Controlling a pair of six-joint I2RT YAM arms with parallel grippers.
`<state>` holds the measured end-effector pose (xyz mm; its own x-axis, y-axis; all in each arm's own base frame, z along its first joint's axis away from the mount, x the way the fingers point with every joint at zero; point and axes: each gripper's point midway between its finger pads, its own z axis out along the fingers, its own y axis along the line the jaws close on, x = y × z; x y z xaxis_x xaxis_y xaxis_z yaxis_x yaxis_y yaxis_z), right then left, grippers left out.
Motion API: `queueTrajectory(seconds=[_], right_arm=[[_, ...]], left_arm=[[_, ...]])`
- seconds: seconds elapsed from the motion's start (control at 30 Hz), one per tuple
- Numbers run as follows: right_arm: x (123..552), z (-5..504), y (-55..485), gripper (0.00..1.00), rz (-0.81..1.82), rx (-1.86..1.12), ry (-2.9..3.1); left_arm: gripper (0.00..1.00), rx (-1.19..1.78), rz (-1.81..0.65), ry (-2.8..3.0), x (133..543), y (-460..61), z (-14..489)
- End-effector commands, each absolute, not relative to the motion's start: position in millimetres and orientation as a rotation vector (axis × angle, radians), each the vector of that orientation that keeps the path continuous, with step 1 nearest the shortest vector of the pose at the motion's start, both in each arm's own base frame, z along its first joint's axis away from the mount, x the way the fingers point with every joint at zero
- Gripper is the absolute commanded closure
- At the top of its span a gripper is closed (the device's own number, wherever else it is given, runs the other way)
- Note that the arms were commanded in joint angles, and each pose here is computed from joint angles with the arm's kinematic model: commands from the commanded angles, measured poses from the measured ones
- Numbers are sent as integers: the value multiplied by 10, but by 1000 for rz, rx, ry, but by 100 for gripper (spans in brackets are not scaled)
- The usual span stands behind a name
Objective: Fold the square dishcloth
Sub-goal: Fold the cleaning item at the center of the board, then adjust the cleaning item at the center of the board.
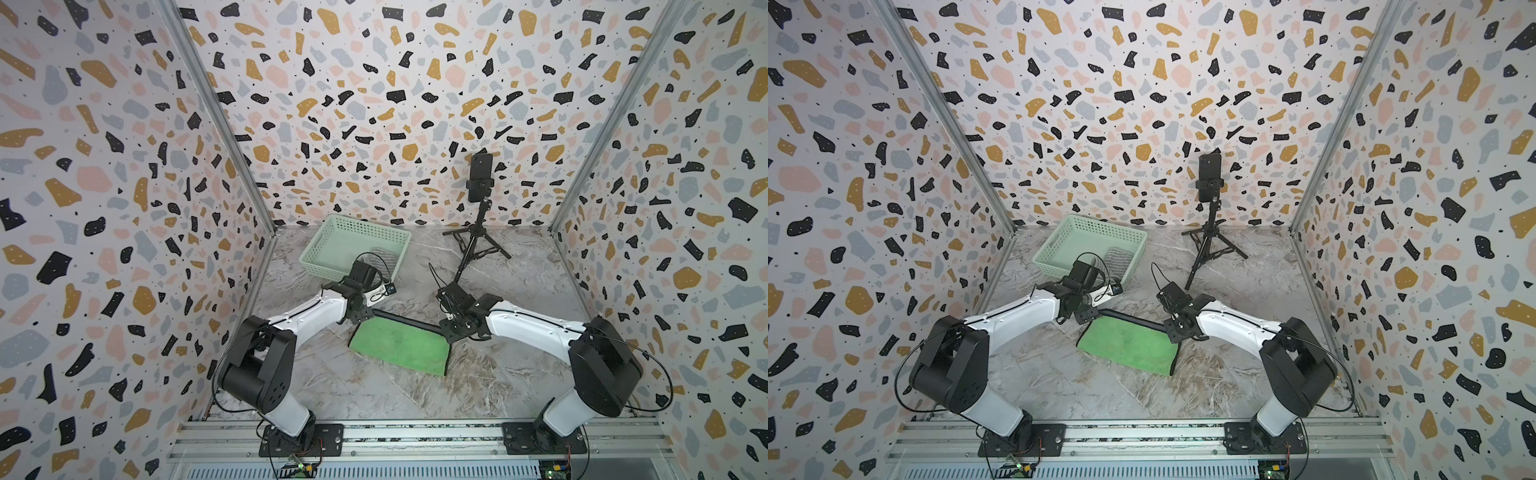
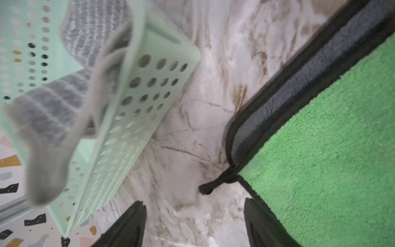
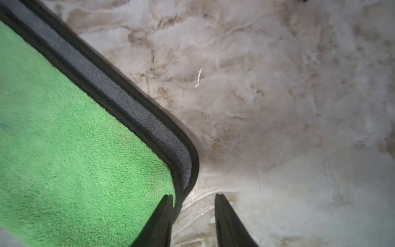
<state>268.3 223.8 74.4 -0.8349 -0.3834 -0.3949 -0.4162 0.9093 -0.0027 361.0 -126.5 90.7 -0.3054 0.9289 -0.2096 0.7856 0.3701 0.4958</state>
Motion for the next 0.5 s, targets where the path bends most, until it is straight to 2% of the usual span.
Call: queueTrajectory(seconds=[0.0, 0.07, 0.17, 0.37, 0.47], right_arm=[[2599, 956, 2469, 66, 339, -596, 2594], [2413, 944, 2737, 70, 591, -662, 2599], [2321, 848, 2893, 80, 718, -675, 2645], [2353, 430, 2790, 97, 626, -602, 2770], [2315, 223, 2577, 100, 475, -569, 2828]], left_arm=[[25, 1470, 352, 2200, 3411, -1234, 1001], [29, 1516, 285, 2209, 3227, -1252, 940], [33, 1579, 190, 2224, 2980, -1292, 800], [37, 1638, 209, 2269, 2822, -1242, 441], [38, 1659, 303, 2291, 2858, -1130, 264]])
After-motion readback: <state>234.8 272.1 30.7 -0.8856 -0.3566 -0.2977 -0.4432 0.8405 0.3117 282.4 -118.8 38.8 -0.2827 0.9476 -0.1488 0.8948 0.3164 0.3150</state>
